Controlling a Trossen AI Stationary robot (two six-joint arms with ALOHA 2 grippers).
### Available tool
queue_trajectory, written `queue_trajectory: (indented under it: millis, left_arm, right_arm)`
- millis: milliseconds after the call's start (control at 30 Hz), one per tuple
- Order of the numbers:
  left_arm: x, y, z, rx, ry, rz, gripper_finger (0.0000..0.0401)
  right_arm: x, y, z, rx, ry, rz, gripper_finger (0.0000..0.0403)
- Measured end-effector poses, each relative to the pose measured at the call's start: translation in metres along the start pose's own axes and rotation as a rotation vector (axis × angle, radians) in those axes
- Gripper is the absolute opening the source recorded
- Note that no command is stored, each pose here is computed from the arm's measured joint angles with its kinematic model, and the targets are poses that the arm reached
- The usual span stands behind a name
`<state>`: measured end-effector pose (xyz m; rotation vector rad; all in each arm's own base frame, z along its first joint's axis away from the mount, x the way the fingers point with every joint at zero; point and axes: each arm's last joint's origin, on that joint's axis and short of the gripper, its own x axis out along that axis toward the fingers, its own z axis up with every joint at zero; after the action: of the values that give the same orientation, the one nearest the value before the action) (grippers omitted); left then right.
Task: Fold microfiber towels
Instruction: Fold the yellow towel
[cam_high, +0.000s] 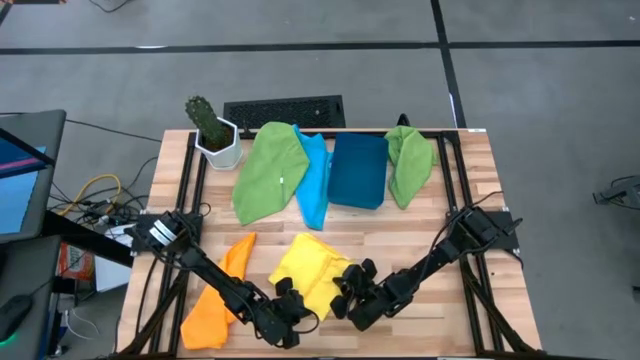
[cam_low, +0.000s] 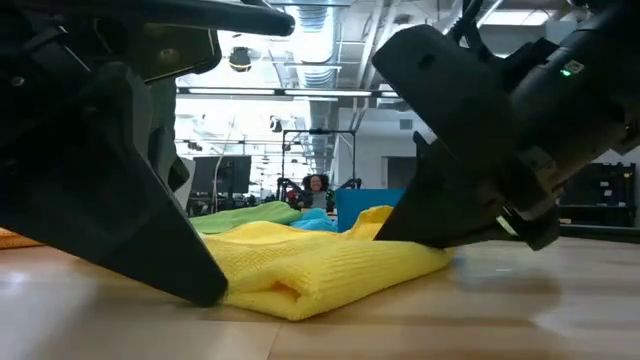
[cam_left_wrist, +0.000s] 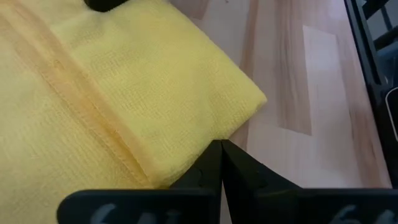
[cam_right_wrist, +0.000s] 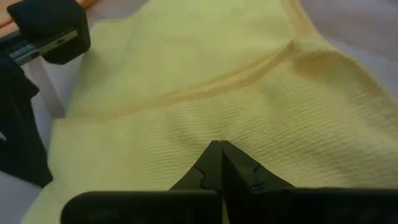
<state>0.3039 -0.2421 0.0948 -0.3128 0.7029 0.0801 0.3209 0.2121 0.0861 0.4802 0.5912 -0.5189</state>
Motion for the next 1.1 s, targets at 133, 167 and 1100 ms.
queue_trajectory:
  millis: [133,167,1100]
  left_arm:
    - [-0.002,-0.001,0.001,-0.004,0.013,-0.016,0.0000]
    - [-0.003,-0.001,0.003,0.001,0.017,-0.024,0.0000]
    - [0.014,0.010,0.010,0.029,-0.060,0.029,0.0000]
  right_arm:
    - [-0.004,0.003,-0.001,-0.032,-0.031,0.020,0.0015]
    - [-0.009,0.005,0.002,-0.039,-0.060,0.026,0.0016]
    - [0.010,-0.035,0.020,-0.042,-0.159,-0.098,0.0025]
